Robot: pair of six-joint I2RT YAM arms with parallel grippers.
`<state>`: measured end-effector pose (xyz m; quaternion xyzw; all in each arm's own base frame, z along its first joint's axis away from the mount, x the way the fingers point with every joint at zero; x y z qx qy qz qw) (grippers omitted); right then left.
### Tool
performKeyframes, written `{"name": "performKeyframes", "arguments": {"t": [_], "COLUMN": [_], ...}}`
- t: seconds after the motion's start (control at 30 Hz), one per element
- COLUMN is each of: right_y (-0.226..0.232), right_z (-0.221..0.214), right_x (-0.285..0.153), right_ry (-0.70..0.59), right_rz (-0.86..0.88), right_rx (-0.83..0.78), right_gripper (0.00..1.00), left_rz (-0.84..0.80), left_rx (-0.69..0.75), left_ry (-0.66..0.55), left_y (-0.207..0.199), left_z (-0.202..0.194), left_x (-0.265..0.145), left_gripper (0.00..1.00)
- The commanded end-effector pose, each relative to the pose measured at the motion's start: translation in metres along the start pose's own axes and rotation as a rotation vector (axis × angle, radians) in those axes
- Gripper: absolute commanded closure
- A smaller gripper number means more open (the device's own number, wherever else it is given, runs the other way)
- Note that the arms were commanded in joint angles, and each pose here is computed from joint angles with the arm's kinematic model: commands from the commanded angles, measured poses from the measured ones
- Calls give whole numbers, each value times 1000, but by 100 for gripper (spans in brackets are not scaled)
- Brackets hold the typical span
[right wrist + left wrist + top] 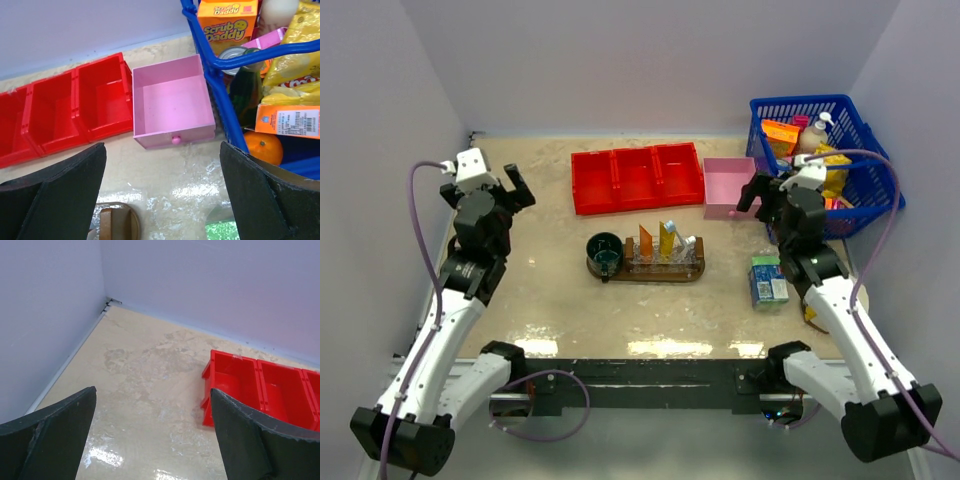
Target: Prepare toiletry sets of a toothbrush and toothpaste on the tray
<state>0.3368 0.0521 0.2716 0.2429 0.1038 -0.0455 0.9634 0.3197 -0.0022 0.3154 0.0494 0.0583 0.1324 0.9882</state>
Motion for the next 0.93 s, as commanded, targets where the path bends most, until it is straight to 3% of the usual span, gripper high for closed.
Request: {"name": "performKeyframes", "arguments": {"t": [0.0,0.27,0.9], "right_y": [3,-19,-21], "right_z": [30,50,43], "right_x": [-26,-63,-62], "right_ry": [-96,-236,-227], "right_rz": [32,-10,-7], "right_rx": [74,101,85], "right_gripper": [2,2,2], "left_rz": [87,58,5], "left_rx": [-13,-30,-20], "left_ry": [-80,-98,-117], "left_y": [20,17,9], "left_z": [15,19,19], "left_x": [-5,-9,-10], "left_gripper": [0,0,0]}}
Point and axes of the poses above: each gripper's point midway between its finger pads, its own x axis out along the fingers, its own y axis along the line the jaws close on, z = x × y, the point moved 1 cm from there along -x, back along the fingers, and after that the axes turned 15 degrees about x, right-handed, at the moved point
